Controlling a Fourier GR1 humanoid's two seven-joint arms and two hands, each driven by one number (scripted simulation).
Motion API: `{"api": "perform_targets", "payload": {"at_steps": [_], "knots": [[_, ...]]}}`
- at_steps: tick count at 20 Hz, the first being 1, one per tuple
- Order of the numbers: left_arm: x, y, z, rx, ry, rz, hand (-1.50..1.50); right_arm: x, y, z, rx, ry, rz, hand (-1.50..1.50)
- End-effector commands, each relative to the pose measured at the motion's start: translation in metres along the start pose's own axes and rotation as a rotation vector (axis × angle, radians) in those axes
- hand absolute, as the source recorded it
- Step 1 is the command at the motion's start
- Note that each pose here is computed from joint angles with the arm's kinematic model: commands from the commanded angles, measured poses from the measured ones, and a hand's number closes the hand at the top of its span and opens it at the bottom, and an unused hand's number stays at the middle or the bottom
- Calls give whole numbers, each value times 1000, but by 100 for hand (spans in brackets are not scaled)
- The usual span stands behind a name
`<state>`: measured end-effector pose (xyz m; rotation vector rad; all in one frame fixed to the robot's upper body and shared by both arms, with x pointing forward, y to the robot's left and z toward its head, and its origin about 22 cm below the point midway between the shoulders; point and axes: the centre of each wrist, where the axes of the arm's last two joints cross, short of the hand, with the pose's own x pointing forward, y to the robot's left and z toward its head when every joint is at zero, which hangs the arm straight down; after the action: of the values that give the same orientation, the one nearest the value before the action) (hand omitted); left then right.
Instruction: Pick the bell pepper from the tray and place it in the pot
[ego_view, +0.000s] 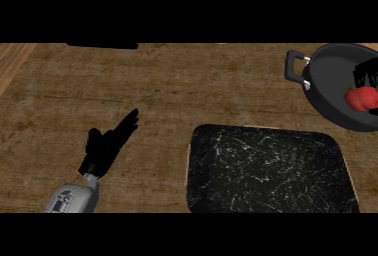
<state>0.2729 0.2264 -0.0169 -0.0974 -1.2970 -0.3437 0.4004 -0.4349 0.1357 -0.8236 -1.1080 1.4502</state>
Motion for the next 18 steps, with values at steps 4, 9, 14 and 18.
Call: {"api": "perform_targets", "payload": {"at_steps": [4, 9, 14, 18], "knots": [[-7, -3, 1, 27, 7, 10, 0, 26, 21, -28, 80, -41, -108, -150], [-3, 11, 6, 25, 6, 20, 0, 34, 17, -34, -182, -253, -509, -150], [-1, 22, 6, 41, 11, 16, 0, 19, -12, -22, -365, -281, -852, -150], [-12, 5, 10, 21, 9, 4, 0, -9, -30, 3, -541, -179, -1006, -150]]}}
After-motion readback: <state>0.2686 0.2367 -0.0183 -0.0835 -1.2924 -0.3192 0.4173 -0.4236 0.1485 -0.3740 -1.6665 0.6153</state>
